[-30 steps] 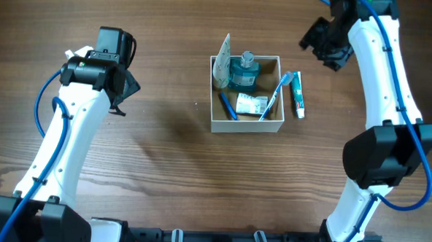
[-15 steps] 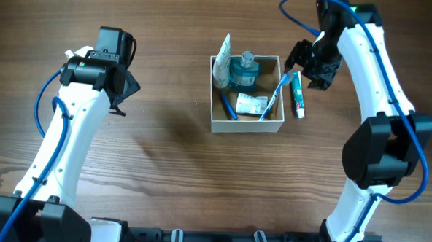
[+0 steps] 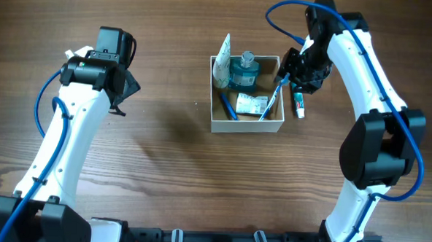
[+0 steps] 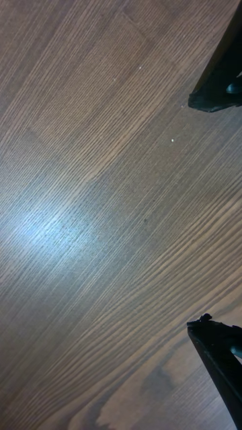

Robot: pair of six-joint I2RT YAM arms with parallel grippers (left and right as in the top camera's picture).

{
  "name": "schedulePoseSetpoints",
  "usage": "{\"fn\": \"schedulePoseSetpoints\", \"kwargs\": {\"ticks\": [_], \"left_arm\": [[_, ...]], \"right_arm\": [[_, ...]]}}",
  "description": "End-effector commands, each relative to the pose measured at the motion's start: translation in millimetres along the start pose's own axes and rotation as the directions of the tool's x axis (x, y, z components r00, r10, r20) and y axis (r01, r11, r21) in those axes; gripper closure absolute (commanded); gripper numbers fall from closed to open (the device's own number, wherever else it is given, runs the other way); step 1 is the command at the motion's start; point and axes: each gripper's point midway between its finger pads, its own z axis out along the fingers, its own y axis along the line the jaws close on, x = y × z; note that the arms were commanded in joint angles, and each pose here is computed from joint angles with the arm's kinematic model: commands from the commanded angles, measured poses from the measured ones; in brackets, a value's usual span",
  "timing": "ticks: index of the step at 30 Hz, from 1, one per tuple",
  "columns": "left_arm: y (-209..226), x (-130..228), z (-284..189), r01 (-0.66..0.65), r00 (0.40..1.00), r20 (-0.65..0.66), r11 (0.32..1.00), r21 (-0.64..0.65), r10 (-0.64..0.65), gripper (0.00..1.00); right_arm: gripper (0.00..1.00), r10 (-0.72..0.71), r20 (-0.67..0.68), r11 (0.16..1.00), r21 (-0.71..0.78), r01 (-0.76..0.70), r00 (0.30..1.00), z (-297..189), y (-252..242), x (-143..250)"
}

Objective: Pack container

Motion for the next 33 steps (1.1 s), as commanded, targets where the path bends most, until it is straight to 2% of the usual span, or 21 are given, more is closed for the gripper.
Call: {"fn": "schedulePoseSetpoints", "kwargs": {"ticks": [1, 5, 10, 14, 15, 16, 19, 25, 33], "left_arm": [[3.6, -0.3, 2.9, 0.016, 1.0, 0.004, 1.0, -0.02, -0.016, 0.0], [3.6, -0.3, 2.9, 0.016, 1.0, 0.004, 1.0, -0.02, -0.016, 0.0], [3.6, -0.3, 2.9, 0.016, 1.0, 0.004, 1.0, -0.02, -0.016, 0.0], [3.6, -0.3, 2.9, 0.016, 1.0, 0.004, 1.0, -0.02, -0.016, 0.0], [3.6, -0.3, 2.9, 0.016, 1.0, 0.004, 1.0, -0.02, -0.016, 0.0], [3.6, -0.3, 2.9, 0.016, 1.0, 0.004, 1.0, -0.02, -0.016, 0.0], [3.6, -0.3, 2.9, 0.016, 1.0, 0.004, 1.0, -0.02, -0.016, 0.0], [3.6, -0.3, 2.9, 0.016, 1.0, 0.004, 1.0, -0.02, -0.016, 0.0], [3.6, -0.3, 2.9, 0.016, 1.0, 0.004, 1.0, -0.02, -0.016, 0.0]], "right_arm": [[0.57, -0.012, 0.007, 1.0, -0.019, 0.012, 1.0, 2.7, 4.0, -3.8], [0.61, -0.024, 0.022, 0.999, -0.027, 0.025, 0.999, 2.6, 6.1, -7.3], [0.55, -0.08, 0.051, 0.996, -0.025, 0.081, 0.996, 2.3, 7.2, -13.6], [0.55, -0.103, 0.065, 0.994, -0.022, 0.105, 0.993, 2.1, 7.7, -16.8], [0.59, -0.103, 0.065, 0.994, -0.023, 0.105, 0.993, 2.1, 7.8, -16.8], [0.7, -0.104, 0.065, 0.994, -0.022, 0.105, 0.993, 2.1, 7.7, -16.7], [0.77, -0.103, 0.064, 0.994, -0.022, 0.105, 0.993, 2.1, 7.7, -16.6], [0.87, -0.103, 0.033, 0.992, -0.067, 0.105, 0.994, 2.1, 14.4, -9.8], [0.88, -0.113, -0.006, 0.979, -0.171, 0.111, 0.994, -4.8, 32.8, -0.8]]}}
